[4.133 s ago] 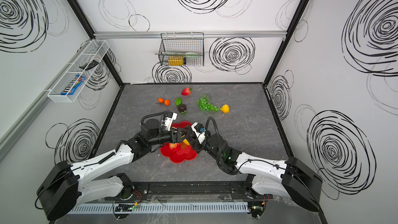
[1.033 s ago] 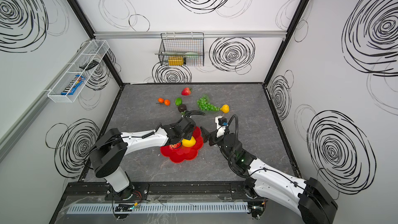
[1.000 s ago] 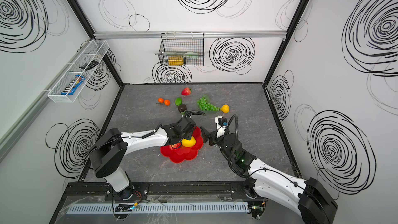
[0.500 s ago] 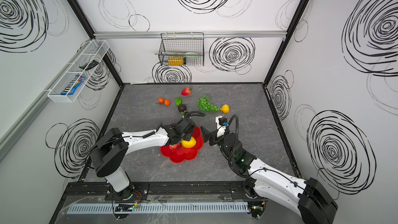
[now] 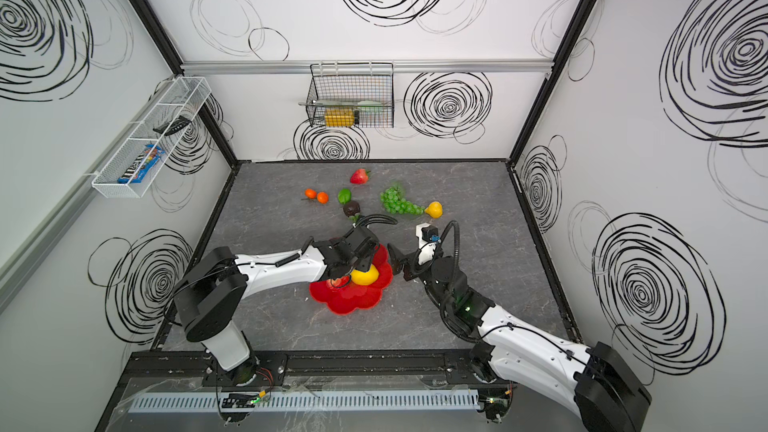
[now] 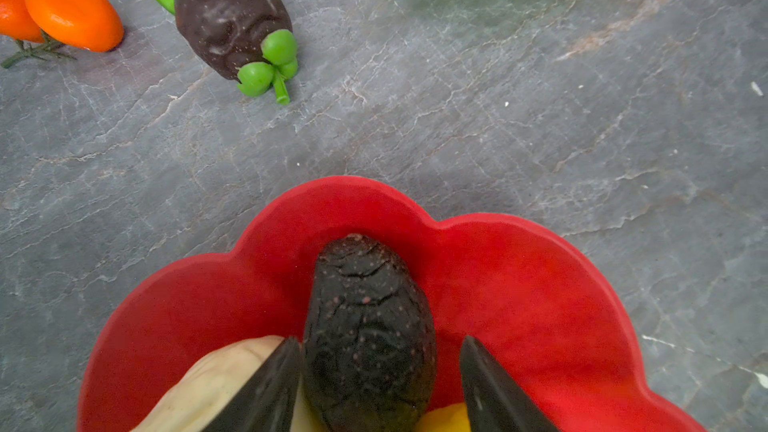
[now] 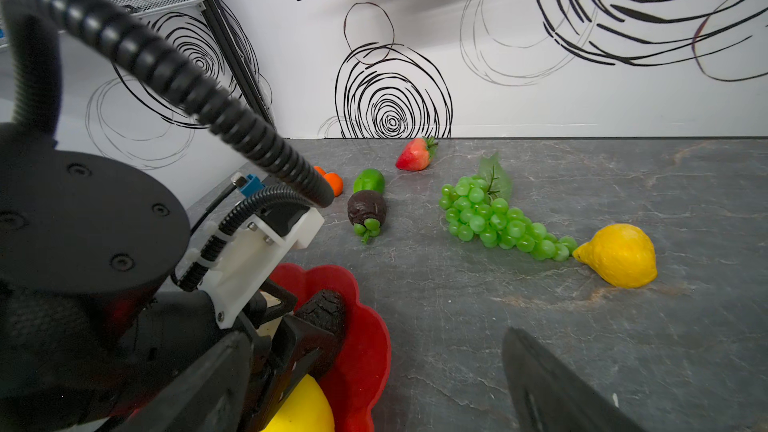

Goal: Place and organize the fake fruits in the fruit bowl
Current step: 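Open the left gripper to release the avocado while right moves to the leafy dark fruit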

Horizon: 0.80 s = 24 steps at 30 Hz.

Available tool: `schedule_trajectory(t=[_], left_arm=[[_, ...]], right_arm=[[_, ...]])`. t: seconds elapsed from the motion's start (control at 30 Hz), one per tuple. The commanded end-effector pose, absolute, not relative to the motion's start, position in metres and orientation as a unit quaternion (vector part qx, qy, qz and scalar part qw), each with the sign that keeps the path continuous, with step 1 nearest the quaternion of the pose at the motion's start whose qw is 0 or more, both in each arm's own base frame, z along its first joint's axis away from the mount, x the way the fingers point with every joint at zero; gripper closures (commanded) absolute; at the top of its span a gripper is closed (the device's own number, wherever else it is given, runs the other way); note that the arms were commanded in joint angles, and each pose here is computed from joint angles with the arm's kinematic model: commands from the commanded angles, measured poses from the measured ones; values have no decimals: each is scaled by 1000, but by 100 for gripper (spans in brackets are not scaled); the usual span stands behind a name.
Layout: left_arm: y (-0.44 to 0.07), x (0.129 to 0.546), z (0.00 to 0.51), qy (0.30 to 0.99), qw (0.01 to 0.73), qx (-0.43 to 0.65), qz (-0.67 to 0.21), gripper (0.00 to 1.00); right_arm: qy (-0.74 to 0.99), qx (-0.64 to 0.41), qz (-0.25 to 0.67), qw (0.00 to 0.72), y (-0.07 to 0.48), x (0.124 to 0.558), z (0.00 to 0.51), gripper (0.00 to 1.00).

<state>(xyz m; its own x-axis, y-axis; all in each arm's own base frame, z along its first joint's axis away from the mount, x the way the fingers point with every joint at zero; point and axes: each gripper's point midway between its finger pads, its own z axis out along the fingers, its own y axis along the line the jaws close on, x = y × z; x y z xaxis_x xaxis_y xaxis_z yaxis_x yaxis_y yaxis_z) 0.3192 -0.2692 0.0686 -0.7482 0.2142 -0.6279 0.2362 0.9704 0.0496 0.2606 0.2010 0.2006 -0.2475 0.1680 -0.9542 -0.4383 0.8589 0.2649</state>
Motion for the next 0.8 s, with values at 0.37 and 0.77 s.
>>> schedule_trajectory(t=[0.37,0.77], left_arm=[[-259,314,183,876,454,75,-141,31],[-123,292,219,771,597,-68,-209,26]], right_arm=[[790,-4,240,564,171,298,210,0],[865,63,179,465,136,374,166,0]])
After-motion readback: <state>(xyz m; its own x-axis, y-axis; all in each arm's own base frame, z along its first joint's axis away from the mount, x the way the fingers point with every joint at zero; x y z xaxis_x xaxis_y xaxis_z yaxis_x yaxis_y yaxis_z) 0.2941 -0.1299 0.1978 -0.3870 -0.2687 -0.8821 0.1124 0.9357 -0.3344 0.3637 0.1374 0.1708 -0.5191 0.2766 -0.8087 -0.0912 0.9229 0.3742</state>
